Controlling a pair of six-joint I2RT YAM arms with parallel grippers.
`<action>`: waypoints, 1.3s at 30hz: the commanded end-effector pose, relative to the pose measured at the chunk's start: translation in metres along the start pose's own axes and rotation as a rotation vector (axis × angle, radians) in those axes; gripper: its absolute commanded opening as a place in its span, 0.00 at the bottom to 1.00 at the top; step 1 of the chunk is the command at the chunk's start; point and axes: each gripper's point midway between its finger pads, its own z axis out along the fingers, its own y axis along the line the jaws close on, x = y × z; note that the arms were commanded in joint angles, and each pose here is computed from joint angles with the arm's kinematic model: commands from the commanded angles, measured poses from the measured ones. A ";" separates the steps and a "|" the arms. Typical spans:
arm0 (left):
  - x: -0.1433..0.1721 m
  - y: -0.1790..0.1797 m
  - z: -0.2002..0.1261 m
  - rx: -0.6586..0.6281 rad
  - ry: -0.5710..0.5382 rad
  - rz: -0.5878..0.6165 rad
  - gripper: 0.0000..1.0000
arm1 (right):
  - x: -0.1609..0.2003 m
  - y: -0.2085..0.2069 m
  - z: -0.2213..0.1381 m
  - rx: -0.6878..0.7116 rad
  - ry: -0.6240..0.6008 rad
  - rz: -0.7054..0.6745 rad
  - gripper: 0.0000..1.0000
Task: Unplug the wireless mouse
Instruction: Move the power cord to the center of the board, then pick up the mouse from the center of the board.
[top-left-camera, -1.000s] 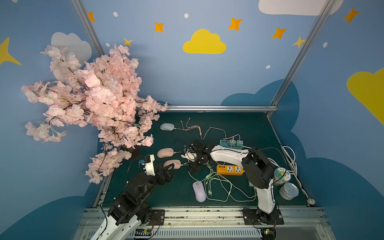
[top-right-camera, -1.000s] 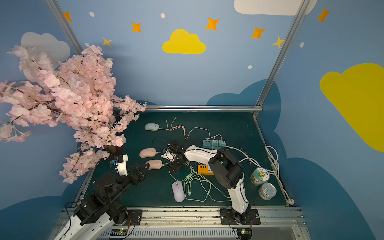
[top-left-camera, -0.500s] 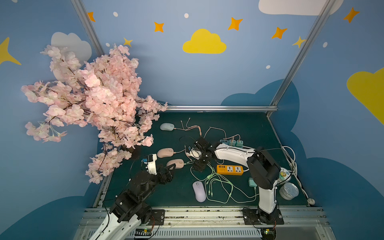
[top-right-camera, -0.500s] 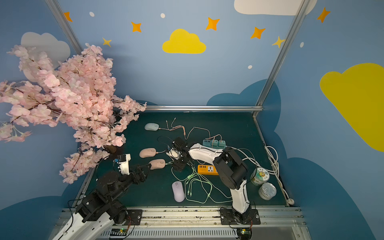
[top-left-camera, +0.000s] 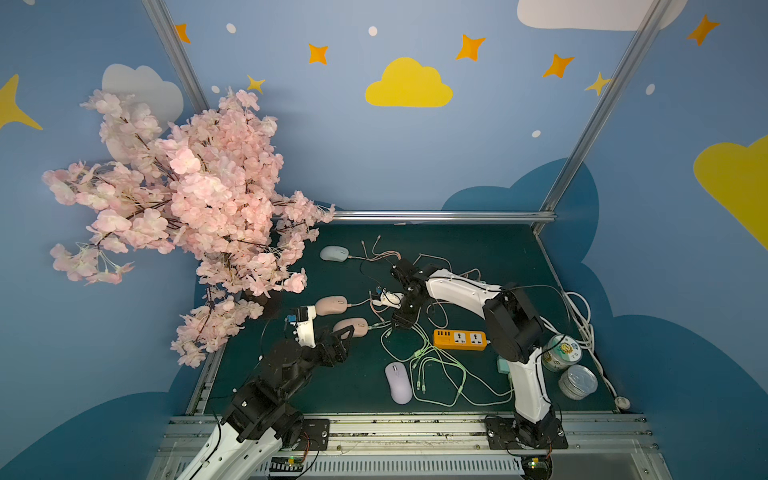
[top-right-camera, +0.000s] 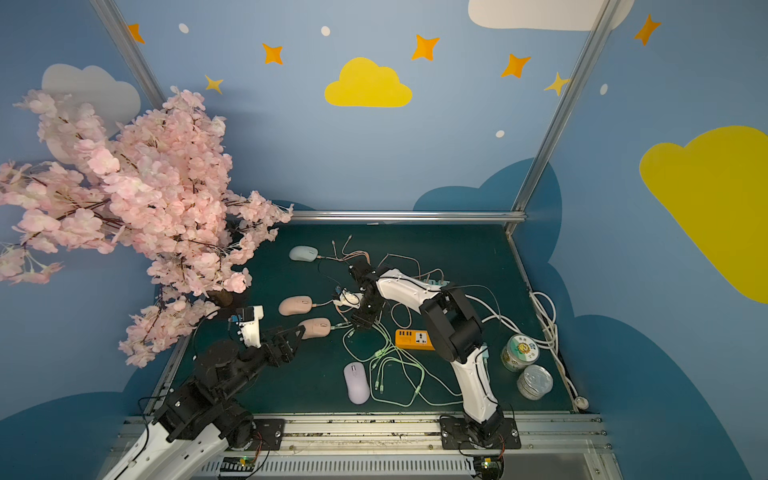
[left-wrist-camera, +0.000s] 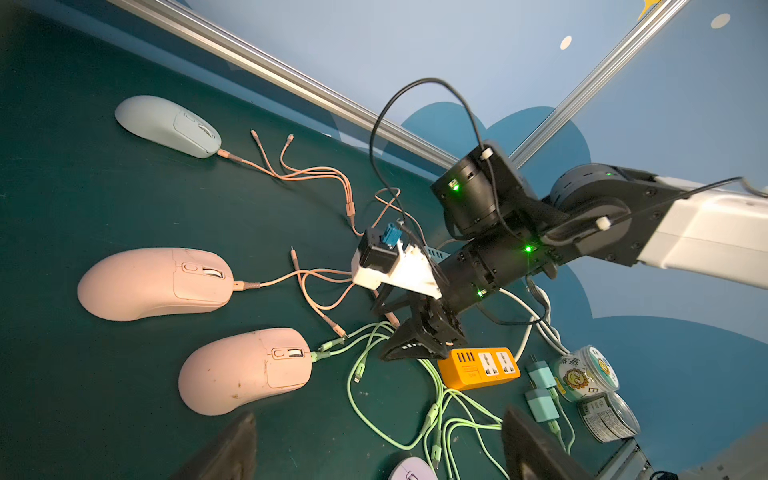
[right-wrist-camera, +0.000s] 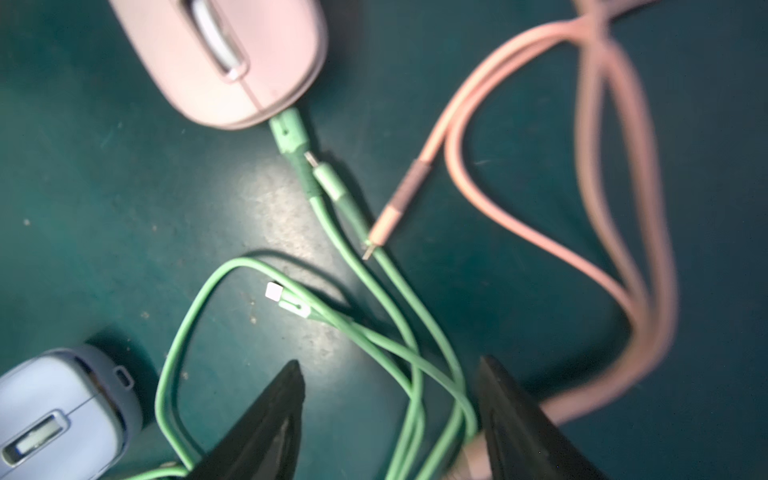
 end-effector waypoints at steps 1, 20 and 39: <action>-0.010 -0.006 -0.007 0.022 -0.030 0.004 0.91 | 0.015 0.013 0.011 -0.055 0.067 -0.021 0.64; -0.007 0.000 -0.014 0.009 -0.043 0.005 0.92 | 0.047 -0.004 0.038 0.177 0.211 -0.093 0.36; 0.000 0.001 -0.002 0.044 -0.067 -0.002 0.95 | 0.005 0.009 -0.014 0.177 0.069 -0.001 0.00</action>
